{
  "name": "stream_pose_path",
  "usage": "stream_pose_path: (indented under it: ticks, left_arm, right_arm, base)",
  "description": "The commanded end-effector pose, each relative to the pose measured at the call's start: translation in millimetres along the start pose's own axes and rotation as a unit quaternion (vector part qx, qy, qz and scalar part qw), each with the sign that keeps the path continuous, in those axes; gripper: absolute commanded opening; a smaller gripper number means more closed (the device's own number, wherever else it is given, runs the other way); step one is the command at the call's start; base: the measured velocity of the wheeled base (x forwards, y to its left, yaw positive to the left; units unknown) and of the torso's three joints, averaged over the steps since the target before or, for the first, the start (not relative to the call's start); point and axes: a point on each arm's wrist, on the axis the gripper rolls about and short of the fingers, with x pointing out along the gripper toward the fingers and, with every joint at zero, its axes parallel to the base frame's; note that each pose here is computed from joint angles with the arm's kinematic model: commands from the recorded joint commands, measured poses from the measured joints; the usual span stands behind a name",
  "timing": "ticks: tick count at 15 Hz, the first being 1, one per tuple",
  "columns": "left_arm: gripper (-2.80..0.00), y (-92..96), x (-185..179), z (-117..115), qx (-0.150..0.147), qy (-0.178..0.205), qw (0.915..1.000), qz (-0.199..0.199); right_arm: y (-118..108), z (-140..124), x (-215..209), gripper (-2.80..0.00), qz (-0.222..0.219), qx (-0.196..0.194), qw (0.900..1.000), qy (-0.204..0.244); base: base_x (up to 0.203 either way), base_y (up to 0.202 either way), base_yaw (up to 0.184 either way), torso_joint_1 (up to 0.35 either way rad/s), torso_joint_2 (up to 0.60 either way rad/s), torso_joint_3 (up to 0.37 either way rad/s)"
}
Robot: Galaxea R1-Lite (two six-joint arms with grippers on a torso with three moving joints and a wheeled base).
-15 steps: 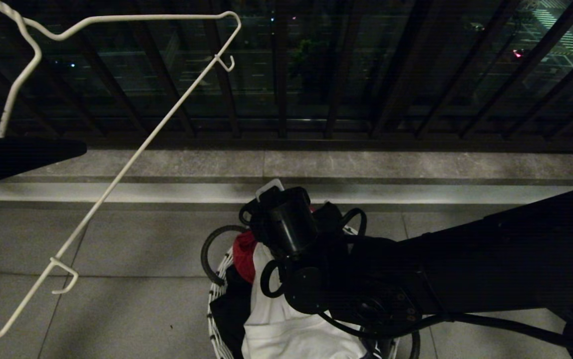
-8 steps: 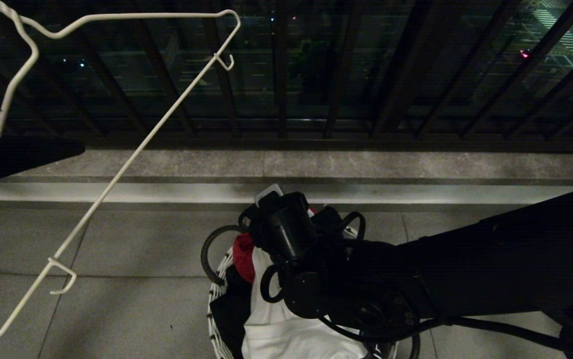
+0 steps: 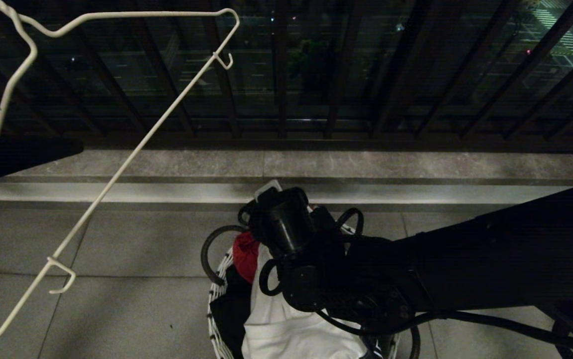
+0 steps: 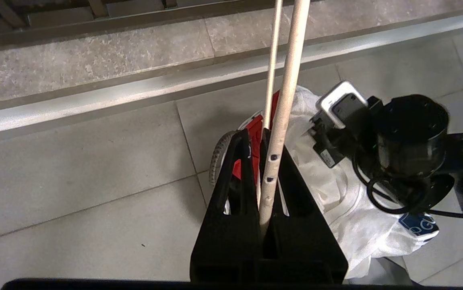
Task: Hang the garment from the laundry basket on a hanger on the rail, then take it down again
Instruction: Pick up clothes from the basket
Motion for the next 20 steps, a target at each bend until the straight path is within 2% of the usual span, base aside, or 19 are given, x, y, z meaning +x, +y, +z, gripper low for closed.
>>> stream_pose_path:
  ticks: [1,5,8,12,14,16,20]
  left_arm:
    - [-2.8,0.0,0,0,0.0,0.002,1.0,0.0]
    - [-2.8,-0.3,3,-1,0.0,0.007,1.0,-0.003]
    - [-2.8,-1.6,9,-3,0.001,0.02,0.9998,-0.008]
    - [-2.8,-5.5,25,-9,0.004,0.051,0.9985,-0.018]
    - [-2.8,-6.1,32,-12,0.005,0.072,0.9972,-0.018]
    - [-2.8,-6.1,35,-13,0.006,0.077,0.9968,-0.016]
    - [-2.8,-6.0,35,-12,0.006,0.075,0.9971,-0.014]
  right_arm:
    - [-7,9,-4,-2.8,-0.004,0.014,1.0,-0.01]
    - [-29,36,-20,-2.8,-0.005,0.06,0.997,-0.045]
    - [-46,55,-40,-2.8,0.011,0.117,0.988,-0.097]
    - [-55,50,-61,-2.8,0.041,0.145,0.979,-0.134]
    - [-56,39,-70,-2.8,0.051,0.133,0.981,-0.132]
    - [-51,20,-76,-2.8,0.064,0.103,0.986,-0.116]
    - [-23,-21,-71,-2.8,0.101,0.029,0.992,-0.074]
  base:
    - [0.0,0.0,0.0,0.0,0.0,0.0]
    - [0.0,0.0,0.0,0.0,0.0,0.0]
    - [0.0,0.0,0.0,0.0,0.0,0.0]
    - [0.0,0.0,0.0,0.0,0.0,0.0]
    - [0.0,0.0,0.0,0.0,0.0,0.0]
    - [0.0,0.0,0.0,0.0,0.0,0.0]
    - [0.0,0.0,0.0,0.0,0.0,0.0]
